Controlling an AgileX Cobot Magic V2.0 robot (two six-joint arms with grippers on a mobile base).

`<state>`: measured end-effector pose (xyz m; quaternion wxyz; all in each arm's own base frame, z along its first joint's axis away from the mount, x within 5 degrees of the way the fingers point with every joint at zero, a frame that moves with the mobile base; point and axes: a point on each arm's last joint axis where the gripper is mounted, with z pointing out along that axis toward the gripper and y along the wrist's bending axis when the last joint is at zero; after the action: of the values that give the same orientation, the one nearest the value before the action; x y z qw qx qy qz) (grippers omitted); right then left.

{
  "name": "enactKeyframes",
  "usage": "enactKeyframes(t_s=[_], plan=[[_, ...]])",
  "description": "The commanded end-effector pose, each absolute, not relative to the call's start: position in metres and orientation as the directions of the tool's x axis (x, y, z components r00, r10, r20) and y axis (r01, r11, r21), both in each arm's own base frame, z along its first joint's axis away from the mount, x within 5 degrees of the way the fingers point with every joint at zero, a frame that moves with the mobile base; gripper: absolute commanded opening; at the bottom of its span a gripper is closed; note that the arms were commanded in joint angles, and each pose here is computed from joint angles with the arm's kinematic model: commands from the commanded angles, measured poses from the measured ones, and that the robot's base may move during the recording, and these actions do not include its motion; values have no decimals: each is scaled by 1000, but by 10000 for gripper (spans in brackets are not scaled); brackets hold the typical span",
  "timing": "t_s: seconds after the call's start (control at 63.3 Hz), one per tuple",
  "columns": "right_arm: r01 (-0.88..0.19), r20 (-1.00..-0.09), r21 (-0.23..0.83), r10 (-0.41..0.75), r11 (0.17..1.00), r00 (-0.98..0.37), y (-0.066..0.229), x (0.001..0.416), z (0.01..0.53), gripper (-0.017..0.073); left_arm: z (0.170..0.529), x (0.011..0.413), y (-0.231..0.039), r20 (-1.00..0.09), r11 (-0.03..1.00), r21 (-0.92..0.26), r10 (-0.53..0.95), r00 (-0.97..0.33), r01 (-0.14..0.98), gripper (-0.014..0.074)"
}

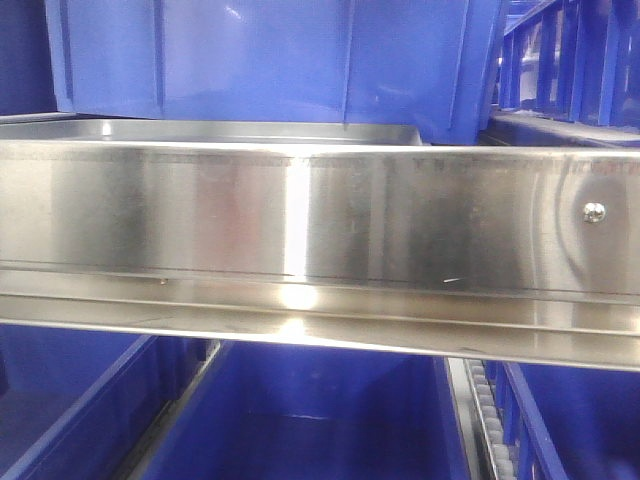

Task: Stack silver trays without gaps
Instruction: 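Lower the held silver tray onto the tray already on the rack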

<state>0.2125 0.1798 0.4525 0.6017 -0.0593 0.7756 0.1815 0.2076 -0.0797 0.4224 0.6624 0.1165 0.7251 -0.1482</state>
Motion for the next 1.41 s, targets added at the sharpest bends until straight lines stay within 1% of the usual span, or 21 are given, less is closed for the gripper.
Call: enactKeyframes(t_s=[0.0,0.111,0.237,0.348,0.427,0.617,0.775,0.98,1.391], plan=[[-406,-941,261,136,876,-310,206,215,442,-79,410,221,-80,-981,935,-101,-38,-188,340,-16],[-346,-923,203,61,916,-379,214,221,423,-79,395,237,-66,-950,954,-184,-111,-291,238,-16],[-288,-888,169,18,943,-460,221,226,403,-79,380,248,-49,-913,970,-191,-120,-391,148,-16],[-227,-854,121,-16,966,-521,224,232,386,-79,364,254,-46,-863,974,-191,-109,-493,119,-16],[-210,-821,94,-44,973,-570,227,234,375,-79,356,256,-53,-837,973,-188,-87,-540,135,-16],[-231,-768,37,-120,972,-629,232,235,359,-79,351,255,-68,-822,965,-187,-50,-567,186,-16],[-197,-730,-11,-143,980,-668,233,239,347,-79,350,255,-69,-823,966,-162,-21,-567,199,-16],[-211,-736,-11,-151,977,-660,237,242,343,-79,346,257,-68,-814,970,-135,7,-581,202,-16],[-226,-751,-12,-158,974,-641,238,243,344,-79,346,257,-68,-812,970,-135,8,-584,202,-16]])
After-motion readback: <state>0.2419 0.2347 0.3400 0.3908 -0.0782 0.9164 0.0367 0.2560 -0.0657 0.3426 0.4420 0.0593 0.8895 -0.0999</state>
